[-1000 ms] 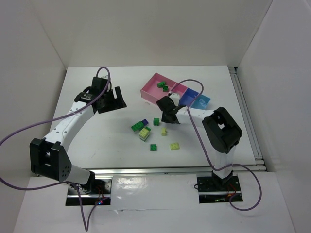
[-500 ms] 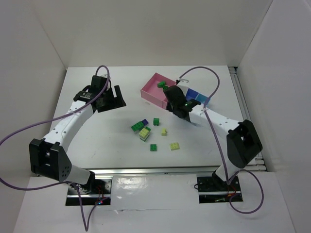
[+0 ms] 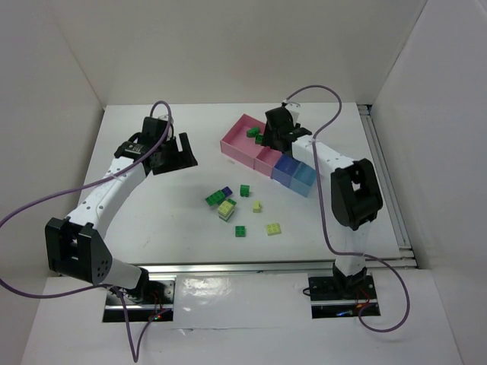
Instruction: Sort the legos into containers by color
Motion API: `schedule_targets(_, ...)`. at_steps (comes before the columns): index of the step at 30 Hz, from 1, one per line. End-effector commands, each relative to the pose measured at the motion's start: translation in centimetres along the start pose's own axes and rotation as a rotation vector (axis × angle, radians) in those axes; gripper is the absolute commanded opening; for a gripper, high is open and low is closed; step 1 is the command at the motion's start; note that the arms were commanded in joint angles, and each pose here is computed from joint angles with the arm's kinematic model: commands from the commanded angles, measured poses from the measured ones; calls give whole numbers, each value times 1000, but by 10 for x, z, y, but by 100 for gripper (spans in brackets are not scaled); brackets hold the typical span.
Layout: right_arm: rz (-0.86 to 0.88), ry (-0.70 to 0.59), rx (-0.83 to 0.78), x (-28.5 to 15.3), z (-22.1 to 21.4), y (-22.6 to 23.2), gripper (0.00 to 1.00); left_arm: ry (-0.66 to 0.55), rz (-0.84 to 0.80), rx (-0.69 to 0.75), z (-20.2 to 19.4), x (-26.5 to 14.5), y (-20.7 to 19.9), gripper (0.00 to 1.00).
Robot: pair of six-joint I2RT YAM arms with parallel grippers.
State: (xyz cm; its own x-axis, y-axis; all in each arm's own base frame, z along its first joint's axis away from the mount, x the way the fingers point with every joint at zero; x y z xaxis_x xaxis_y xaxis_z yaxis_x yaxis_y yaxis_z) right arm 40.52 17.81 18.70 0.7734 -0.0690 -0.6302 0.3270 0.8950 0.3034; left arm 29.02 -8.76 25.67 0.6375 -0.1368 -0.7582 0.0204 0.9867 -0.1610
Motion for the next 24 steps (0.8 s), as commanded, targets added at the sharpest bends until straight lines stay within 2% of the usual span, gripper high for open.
schedule_targets(1, 52, -14, -24, -4, 14, 15, 73, -35, -19, 26, 7, -11, 0, 90)
schedule_targets(4, 44, -29, -30, -16, 16, 7, 76, -28, -8, 26, 5, -9, 1, 90)
schedule_targets(6, 79, -70, -15, -43, 24, 5, 73, -28, -8, 26, 5, -9, 1, 90)
schedule_targets(8, 84, -42, -34, -58, 3, -6, 67, -10, -3, 17, 2, -5, 2, 90)
schedule_targets(10, 129, -56, -37, -88, 0, -10, 67, -10, -3, 17, 0, -3, 2, 90)
schedule_targets(12, 160, 23, -82, -102, -33, -19, 67, -1, -1, 17, 0, 0, 2, 90)
schedule_targets(13, 196, 32, -88, -115, -38, -21, 69, -10, -3, 17, 1, 1, 2, 90)
schedule_targets(14, 212, 109, -113, -122, -66, -27, 73, -2, -1, 17, 0, 3, 2, 90)
schedule_targets(16, 254, 132, -110, -141, -83, -30, 79, 9, 2, 17, -3, 5, 3, 90)
schedule_targets(18, 268, 196, -130, -151, -113, -36, 89, 12, 25, 17, -5, 7, 5, 90)
schedule_targets(24, 262, 315, -129, -146, -152, -34, 89, 24, 30, -1, -11, 13, 6, 90)
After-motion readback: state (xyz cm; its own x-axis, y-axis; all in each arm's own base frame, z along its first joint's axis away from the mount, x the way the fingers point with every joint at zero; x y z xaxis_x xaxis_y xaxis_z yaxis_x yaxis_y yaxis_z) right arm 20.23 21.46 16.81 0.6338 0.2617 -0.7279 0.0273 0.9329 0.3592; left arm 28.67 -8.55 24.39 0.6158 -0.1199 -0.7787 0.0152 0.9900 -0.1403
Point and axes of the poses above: each gripper's point midway between its finger pads, its own x axis out along the fingers, its own y axis along the line the jaws close on, z = x × y, the point moved 10 cm from there along -x, back along the fingers, and after that the axes turned 11 degrees about x, right-handed, at the moved point
